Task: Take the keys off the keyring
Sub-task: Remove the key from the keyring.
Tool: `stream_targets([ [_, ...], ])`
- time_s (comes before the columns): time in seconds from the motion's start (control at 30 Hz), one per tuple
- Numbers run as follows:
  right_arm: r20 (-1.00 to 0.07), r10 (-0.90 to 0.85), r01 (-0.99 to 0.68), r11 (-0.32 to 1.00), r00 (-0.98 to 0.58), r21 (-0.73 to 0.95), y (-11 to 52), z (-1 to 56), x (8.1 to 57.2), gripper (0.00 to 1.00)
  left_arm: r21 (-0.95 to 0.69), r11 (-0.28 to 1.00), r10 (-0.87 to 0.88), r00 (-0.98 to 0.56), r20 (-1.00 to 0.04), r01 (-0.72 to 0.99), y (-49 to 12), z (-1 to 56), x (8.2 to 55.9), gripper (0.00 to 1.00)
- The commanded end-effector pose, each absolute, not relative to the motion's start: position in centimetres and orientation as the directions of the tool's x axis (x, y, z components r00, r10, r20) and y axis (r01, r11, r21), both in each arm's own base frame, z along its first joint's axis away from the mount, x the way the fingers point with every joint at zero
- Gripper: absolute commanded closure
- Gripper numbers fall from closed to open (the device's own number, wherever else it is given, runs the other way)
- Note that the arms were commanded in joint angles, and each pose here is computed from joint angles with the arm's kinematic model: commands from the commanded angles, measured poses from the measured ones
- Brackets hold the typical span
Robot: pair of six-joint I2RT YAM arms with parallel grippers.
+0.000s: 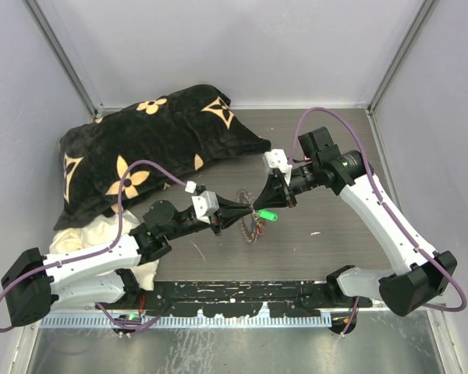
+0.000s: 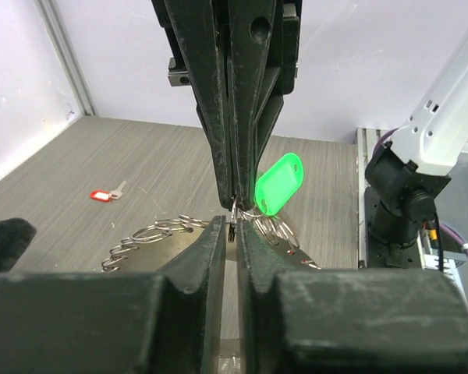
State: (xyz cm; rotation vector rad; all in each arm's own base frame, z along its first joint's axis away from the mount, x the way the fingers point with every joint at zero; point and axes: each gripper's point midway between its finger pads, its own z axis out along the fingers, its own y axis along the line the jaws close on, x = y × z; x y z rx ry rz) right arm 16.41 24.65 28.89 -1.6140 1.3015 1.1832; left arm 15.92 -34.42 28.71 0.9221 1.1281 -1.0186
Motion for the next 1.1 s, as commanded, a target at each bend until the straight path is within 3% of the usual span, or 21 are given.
stream_targets([
  [0.0,-0.94,-0.313,-0.975,-0.21,0.135,-0.07,24.5,29.7,16.9,0.99,0.083,0.268,-0.263,0.156,-0.952,0.96,-34.5,32.0,15.5,0.84],
  [0.4,-0.884,-0.432,-0.979,-0.163,0.18,-0.12,23.7,28.6,18.1,0.99,0.091,0.272,-0.125,0.129,-0.984,0.958,-33.8,29.6,15.5,0.63],
  [0.57,-0.833,-0.511,-0.972,-0.194,0.213,-0.13,23.0,28.1,18.2,0.99,0.137,0.288,-0.077,0.166,-0.983,0.948,-33.4,29.7,15.8,0.63],
  [1.07,-0.717,-0.644,-0.959,-0.247,0.268,-0.137,22.6,27.5,17.8,0.99,0.148,0.277,-0.186,0.204,-0.961,0.949,-36.7,30.9,17.3,0.69],
])
